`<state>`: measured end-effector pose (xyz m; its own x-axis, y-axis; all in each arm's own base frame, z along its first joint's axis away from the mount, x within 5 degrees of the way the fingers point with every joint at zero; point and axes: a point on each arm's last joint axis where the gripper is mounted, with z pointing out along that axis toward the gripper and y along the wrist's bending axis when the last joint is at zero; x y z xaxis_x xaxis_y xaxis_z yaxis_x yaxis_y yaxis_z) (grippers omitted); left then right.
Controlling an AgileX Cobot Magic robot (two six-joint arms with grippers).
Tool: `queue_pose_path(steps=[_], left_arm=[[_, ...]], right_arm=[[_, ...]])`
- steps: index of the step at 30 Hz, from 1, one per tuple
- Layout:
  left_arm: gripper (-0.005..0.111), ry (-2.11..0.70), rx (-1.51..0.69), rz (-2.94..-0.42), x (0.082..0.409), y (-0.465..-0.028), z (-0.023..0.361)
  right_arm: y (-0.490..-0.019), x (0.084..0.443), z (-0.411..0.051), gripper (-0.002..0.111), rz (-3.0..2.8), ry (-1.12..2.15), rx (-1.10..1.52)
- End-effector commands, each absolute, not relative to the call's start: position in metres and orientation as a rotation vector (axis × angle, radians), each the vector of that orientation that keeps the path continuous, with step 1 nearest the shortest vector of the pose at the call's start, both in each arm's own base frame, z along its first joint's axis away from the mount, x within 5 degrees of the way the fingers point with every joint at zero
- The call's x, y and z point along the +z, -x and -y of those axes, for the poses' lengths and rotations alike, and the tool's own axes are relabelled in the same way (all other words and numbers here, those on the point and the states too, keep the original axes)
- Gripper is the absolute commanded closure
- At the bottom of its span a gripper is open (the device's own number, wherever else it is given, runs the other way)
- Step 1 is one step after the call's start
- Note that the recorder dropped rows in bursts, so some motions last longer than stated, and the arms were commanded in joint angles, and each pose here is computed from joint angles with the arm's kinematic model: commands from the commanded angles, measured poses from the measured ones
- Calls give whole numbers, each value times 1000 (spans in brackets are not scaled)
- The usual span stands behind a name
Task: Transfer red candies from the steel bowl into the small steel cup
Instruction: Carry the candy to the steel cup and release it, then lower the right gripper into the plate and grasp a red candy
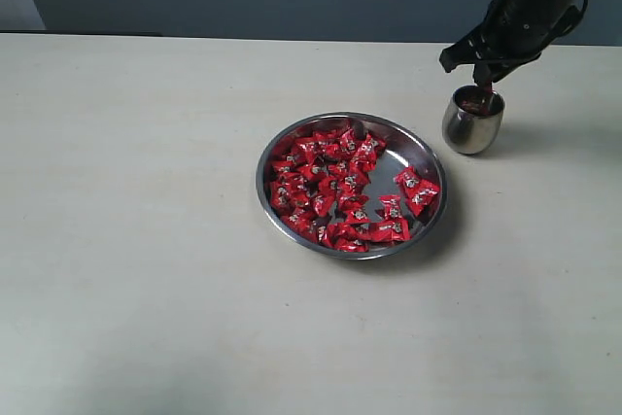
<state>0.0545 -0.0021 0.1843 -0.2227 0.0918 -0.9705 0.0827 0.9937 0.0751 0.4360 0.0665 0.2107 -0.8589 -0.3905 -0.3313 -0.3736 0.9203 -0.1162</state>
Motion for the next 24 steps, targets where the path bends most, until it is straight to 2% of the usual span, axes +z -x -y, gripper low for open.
queue_pose_path(steps=[1, 4, 11, 16, 20, 24], left_arm=[[106, -125, 0, -1787, 185, -54, 2], [106, -125, 0, -1787, 185, -54, 2], [106, -125, 0, -1787, 185, -54, 2], [106, -125, 0, -1787, 185, -54, 2], [106, -125, 0, -1787, 185, -54, 2], [106, -125, 0, -1787, 185, -54, 2]], right_arm=[[-438, 218, -64, 89, -2693, 540, -65], [-439, 218, -64, 80, -2689, 539, -65], [-438, 218, -64, 80, -2691, 541, -68], [-434, 216, -72, 80, -2730, 525, 57], [-418, 217, -111, 80, -2722, 793, 341], [-392, 208, -149, 80, -2819, 1029, 438]])
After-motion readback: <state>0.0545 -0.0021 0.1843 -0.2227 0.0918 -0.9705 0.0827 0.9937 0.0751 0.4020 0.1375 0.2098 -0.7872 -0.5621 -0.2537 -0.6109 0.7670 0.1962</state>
